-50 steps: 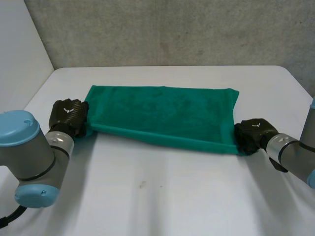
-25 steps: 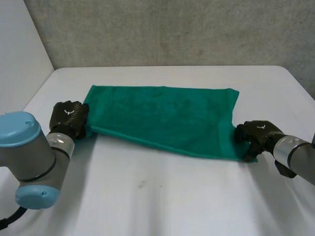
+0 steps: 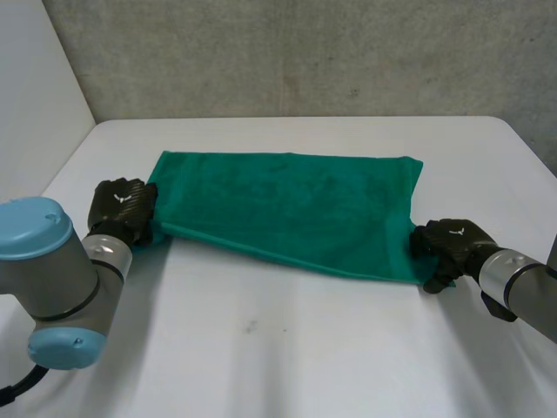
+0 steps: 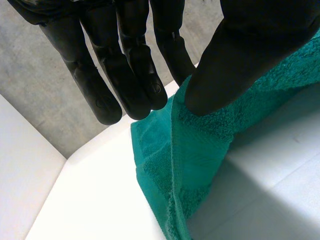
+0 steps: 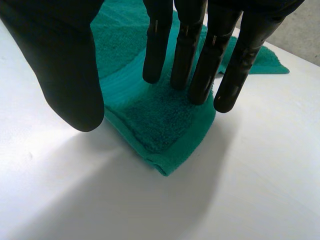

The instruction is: Fold the towel.

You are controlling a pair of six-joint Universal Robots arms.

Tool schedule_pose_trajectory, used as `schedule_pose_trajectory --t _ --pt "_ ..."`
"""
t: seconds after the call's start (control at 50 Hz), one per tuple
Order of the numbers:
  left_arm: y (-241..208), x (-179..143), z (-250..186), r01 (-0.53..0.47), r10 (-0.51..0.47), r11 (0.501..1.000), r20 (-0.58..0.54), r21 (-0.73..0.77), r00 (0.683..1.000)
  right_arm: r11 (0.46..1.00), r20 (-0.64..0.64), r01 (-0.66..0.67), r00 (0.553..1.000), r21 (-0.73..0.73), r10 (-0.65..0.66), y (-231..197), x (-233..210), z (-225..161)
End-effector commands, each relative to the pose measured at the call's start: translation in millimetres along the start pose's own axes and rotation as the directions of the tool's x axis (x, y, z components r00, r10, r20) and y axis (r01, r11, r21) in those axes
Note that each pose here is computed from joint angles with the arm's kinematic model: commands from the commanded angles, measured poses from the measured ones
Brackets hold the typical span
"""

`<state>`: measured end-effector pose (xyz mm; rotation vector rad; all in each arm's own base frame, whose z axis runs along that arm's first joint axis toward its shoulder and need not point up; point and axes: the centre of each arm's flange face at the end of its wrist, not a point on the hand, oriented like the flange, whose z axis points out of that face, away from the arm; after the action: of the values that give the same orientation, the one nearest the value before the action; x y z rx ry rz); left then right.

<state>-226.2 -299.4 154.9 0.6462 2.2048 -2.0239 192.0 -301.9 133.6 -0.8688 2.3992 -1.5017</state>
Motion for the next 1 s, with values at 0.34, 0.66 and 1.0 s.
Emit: schedule_pose_trajectory --t 0.34,0.66,1.0 --pt "0 0 0 0.0 0.0 1.0 -0.001 -0.002 1.0 1.0 -0.013 0.021 1.0 0.013 -0.021 -1 9 25" --pt "11 4 1 -0.009 0.009 0.999 -0.018 -0.032 1.0 1.0 -0.035 -0.002 0.999 0.0 0.002 1 16 33" --pt "24 -25 12 0.021 -0.04 0.99 -0.137 -0.141 0.99 0.999 -0.072 0.009 0.997 0.033 -0.007 -9 22 22"
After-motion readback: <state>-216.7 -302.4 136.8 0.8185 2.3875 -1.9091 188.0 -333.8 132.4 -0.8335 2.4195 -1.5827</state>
